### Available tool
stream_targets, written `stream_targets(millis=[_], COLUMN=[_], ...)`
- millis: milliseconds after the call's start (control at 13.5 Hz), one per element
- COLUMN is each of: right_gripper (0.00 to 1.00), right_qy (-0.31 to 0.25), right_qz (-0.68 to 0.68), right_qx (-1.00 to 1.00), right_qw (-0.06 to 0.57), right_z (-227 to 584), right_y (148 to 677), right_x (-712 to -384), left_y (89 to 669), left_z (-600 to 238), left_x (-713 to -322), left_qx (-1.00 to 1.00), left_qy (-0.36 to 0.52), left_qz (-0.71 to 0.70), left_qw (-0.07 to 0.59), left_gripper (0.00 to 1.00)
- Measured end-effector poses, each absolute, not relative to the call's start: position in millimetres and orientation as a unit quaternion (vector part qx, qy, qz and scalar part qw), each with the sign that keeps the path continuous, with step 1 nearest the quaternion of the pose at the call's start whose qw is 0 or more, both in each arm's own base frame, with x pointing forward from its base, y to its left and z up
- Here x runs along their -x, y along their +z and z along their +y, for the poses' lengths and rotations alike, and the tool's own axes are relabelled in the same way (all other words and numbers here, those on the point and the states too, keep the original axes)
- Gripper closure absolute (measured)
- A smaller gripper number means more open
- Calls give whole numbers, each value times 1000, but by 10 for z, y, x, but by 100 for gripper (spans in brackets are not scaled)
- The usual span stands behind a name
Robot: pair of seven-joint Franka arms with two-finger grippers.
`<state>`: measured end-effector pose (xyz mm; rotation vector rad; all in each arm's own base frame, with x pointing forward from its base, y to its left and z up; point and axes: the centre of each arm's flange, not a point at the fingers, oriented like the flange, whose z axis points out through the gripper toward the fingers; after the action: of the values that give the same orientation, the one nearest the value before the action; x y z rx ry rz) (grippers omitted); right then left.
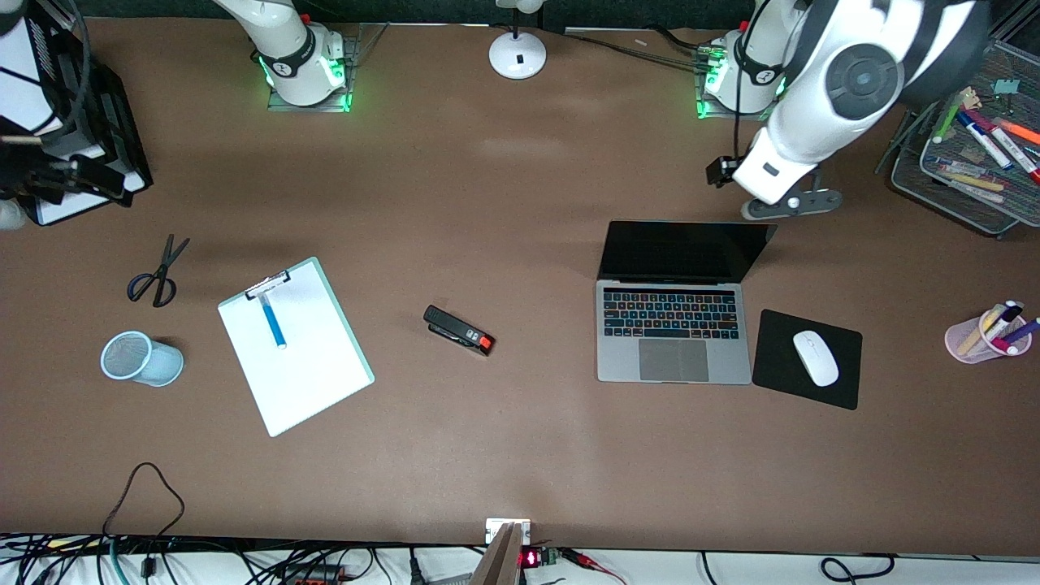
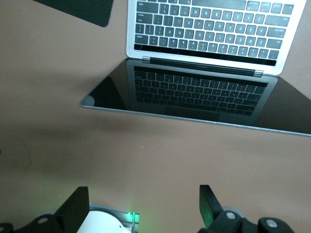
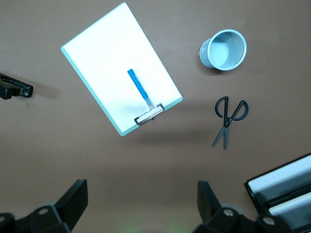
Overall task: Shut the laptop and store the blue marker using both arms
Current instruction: 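Move the left gripper to the laptop lid while the right gripper reaches the marker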
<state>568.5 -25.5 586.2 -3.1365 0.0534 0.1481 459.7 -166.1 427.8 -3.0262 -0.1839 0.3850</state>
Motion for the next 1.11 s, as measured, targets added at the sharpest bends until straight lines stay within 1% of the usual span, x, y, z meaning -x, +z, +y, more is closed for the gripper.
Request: stream_targets(millis=[296, 665, 961, 1109], right_gripper=[0, 0, 0, 0], right_qy=[40, 36, 40, 51], right_qz=[2, -16, -65, -91], right_qx=[999, 999, 997, 994], right_qw=[-3, -8, -10, -10], right_z=[-76, 154, 190, 199], right_y=[5594, 5149, 4781, 4537], right_x=[-5902, -6184, -6360, -6434], left_y=[3994, 3579, 3519, 3531], left_z=[-1665, -1692, -1709, -1719], left_x=[-4551, -4688, -4751, -4783], left_qx=[989, 989, 991, 993], left_qy=[126, 131, 119, 106], left_qz=[-58, -58, -58, -58], left_qw=[42, 28, 20, 15], left_gripper=[0, 0, 0, 0])
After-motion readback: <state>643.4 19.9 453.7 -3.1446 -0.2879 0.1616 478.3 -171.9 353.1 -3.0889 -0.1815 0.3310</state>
